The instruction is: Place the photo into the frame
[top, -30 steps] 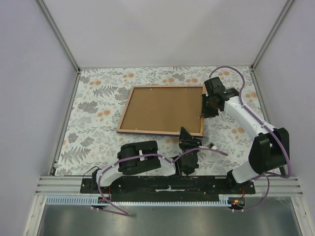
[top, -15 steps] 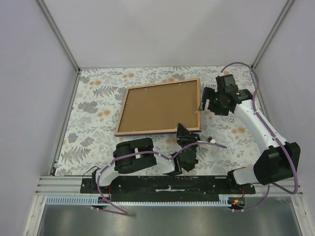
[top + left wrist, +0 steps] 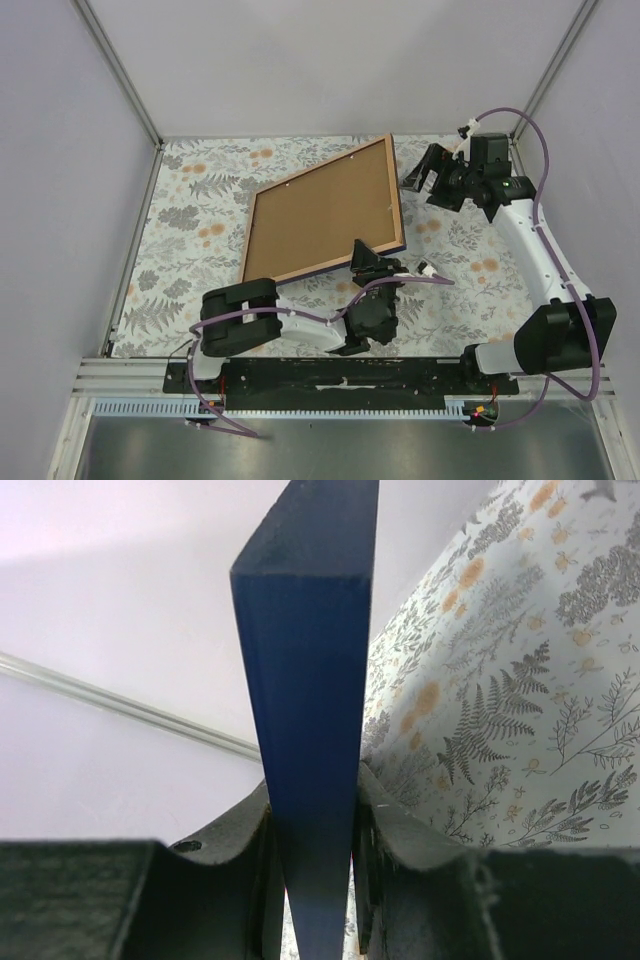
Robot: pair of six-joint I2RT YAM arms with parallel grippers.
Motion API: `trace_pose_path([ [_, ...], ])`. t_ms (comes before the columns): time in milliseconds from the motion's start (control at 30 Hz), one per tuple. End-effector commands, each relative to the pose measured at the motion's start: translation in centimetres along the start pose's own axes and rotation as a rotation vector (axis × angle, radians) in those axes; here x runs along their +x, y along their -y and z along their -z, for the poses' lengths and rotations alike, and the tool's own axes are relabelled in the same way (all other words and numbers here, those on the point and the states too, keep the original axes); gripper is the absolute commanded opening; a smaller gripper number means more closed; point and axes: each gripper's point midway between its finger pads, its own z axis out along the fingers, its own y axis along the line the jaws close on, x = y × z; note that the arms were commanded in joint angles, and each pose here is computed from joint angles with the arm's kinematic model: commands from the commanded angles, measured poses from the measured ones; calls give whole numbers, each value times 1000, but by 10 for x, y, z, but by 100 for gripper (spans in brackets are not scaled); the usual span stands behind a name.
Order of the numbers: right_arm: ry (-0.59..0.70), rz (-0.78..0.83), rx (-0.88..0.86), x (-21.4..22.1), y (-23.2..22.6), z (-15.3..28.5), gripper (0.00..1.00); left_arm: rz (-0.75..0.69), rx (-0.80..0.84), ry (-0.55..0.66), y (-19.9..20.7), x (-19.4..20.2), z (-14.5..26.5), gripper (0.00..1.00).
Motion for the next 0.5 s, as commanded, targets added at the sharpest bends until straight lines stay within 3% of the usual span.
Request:
trace_pose_path([
  [0,76,-2,-195,-36,-49,9,98,379,-78,60,-73,-27,10,2],
  [267,202,3,-294,-71,-84,36,98,470,-67,93,-109,-40,26,2],
  [467,144,10,-293,-76,-94,37,98,537,-54,107,-122,-41,35,2],
])
